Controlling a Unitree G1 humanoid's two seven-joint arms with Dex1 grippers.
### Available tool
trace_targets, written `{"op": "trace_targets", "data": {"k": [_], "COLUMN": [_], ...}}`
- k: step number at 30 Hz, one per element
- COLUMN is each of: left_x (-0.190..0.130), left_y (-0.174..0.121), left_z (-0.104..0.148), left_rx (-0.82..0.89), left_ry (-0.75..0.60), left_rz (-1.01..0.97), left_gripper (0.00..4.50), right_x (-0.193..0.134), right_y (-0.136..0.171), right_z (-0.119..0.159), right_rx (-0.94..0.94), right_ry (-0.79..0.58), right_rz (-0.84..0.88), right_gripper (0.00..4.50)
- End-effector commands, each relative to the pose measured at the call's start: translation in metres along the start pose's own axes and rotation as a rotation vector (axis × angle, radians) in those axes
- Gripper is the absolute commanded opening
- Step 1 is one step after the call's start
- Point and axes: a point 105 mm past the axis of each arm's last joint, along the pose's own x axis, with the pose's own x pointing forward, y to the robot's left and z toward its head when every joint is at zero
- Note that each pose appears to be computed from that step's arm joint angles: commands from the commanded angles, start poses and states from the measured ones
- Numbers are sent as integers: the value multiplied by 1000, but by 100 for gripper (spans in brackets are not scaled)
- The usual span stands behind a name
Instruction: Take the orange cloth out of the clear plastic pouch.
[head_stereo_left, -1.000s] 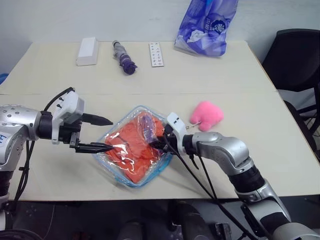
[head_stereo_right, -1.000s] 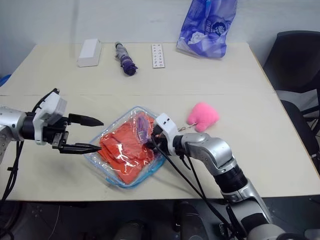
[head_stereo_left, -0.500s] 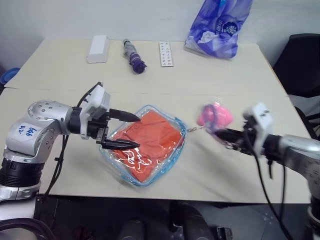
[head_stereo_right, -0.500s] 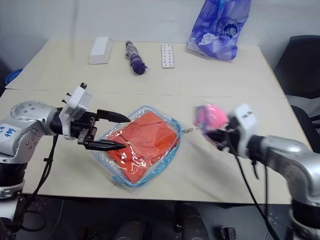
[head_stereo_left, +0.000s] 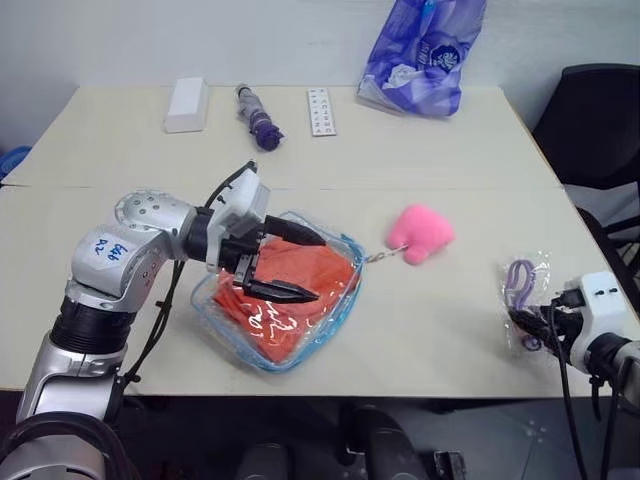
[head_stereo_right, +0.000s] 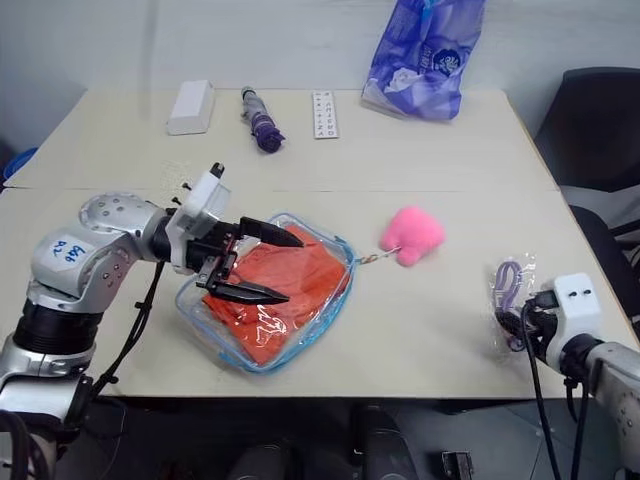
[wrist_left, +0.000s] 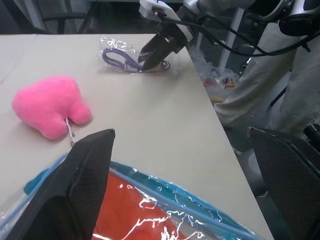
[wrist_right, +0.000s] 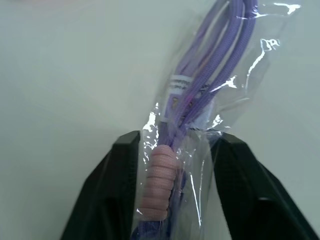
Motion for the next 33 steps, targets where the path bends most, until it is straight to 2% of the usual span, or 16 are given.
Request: {"op": "trace_targets", "data": {"k": [1, 4, 9, 10, 12, 17, 22, 26, 27, 28, 33], "left_x": [-7, -14, -53, -60, -67, -68, -68, -66, -65, -63, -59], "left_y": [-2, -6, -21, -27, -37, -54, -55, -47, -44, -42, -41], "left_z": [7, 0, -37, -42, -45, -53, -74, -88, -91, -94, -102], "left_rx": [57, 61, 135, 134, 138, 184, 242, 286, 298, 309, 333], "left_ry": [26, 68, 343, 378, 415, 501, 583, 603, 603, 594, 574], "left_rz": [10, 27, 81, 83, 72, 11, -2, 11, 16, 18, 0], "left_gripper": [450, 450, 450, 450, 450, 450, 450, 450, 408, 391, 230], "right_x": [-20, -29, -51, -57, -67, -77, -73, -69, -69, -68, -69], "right_y": [-7, 0, 30, 45, 71, 119, 139, 143, 144, 144, 144], "right_z": [31, 46, 83, 89, 93, 83, 82, 83, 83, 83, 83], "right_rx": [-107, -233, -495, -534, -587, -676, -720, -733, -733, -732, -720], "right_ry": [-69, -72, -85, -97, -102, -73, -87, -92, -93, -94, -101], "right_rz": [-9, 45, 271, 368, 535, 811, 909, 935, 935, 935, 931], "right_gripper": [355, 448, 448, 448, 448, 448, 448, 448, 450, 450, 450]}}
